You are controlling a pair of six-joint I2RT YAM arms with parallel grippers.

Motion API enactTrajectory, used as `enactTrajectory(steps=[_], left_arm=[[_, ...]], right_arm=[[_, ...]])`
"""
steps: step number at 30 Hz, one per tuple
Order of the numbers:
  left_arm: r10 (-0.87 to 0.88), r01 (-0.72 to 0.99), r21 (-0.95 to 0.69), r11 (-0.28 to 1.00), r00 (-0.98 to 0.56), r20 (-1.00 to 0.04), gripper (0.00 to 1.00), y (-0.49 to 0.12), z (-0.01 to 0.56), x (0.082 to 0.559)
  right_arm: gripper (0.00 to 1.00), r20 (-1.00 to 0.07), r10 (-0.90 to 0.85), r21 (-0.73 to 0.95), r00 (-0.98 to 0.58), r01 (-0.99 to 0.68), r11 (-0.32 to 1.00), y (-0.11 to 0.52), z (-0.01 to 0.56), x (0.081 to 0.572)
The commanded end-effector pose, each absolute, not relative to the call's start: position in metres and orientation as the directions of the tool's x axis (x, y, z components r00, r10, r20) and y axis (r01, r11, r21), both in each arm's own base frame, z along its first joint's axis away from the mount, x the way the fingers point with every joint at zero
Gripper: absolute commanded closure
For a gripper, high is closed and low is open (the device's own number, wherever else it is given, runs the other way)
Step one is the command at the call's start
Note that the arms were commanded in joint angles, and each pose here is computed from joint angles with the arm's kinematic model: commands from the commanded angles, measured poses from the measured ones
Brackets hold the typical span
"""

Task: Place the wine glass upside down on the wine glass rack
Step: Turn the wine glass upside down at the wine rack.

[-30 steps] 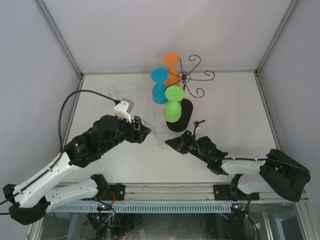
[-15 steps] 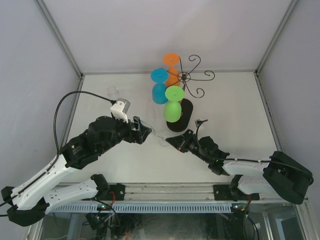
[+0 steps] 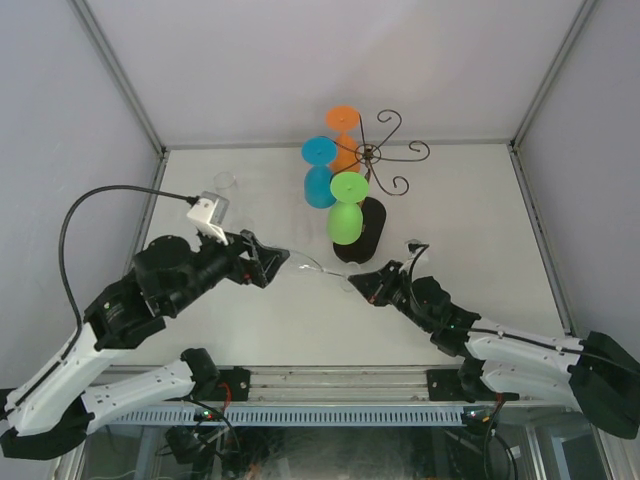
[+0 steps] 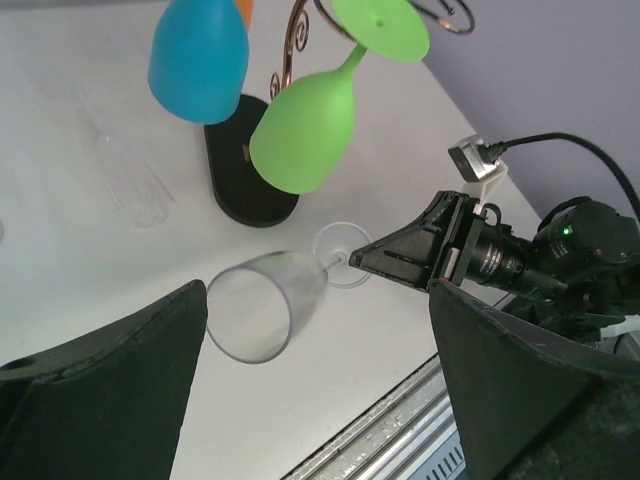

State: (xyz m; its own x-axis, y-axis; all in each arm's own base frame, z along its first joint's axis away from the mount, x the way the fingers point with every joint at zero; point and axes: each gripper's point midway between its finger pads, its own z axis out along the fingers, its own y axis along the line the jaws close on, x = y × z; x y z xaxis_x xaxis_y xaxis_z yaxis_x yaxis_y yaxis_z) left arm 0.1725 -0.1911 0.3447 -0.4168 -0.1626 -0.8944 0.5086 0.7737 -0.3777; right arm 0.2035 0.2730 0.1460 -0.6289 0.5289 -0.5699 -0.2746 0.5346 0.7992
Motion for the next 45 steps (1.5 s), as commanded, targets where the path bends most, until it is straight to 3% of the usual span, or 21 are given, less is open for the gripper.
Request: enactTrajectory(steps=[1,14,23,34,38,45], left_arm=[[-0.194,0.526,-0.350,0.775,-0.329,-0.924,0.05,-0.171,0.381,0.167],[-0.081,0.546,-0.196,0.815,-0.228,-0.970,0.06,-0.141,0.370,0.159],[-0.061,0.556,-0.150,0.818,-0.176,-0.983,0.06,-0.140,0.361,0.163],[0.021,0.598,-0.044,0.800,-0.101,-0.995,0.06,-0.145,0.351,0.166],[0.086,0.673,0.046,0.738,-0.026,-0.996,0.06,-0.162,0.343,0.164],[0.117,0.820,0.106,0.562,0.049,-0.992,0.10,-0.195,0.332,0.143]], right_arm=[[1.00,-0.685,0.470,0.705,-0.556,-0.345,0.620,0.260,0.151,0.206],[1.00,-0.922,0.187,0.344,-0.338,-0.502,0.794,0.234,0.186,0.187],[1.00,-0.999,-0.046,-0.041,0.002,-0.481,0.876,0.236,0.223,0.167],[1.00,-0.925,-0.307,-0.380,0.225,-0.518,0.766,0.251,0.245,0.157],[0.99,-0.817,-0.408,-0.576,0.407,-0.548,0.607,0.262,0.254,0.141],[1.00,-0.600,-0.491,-0.800,0.631,-0.459,0.387,0.272,0.263,0.124]])
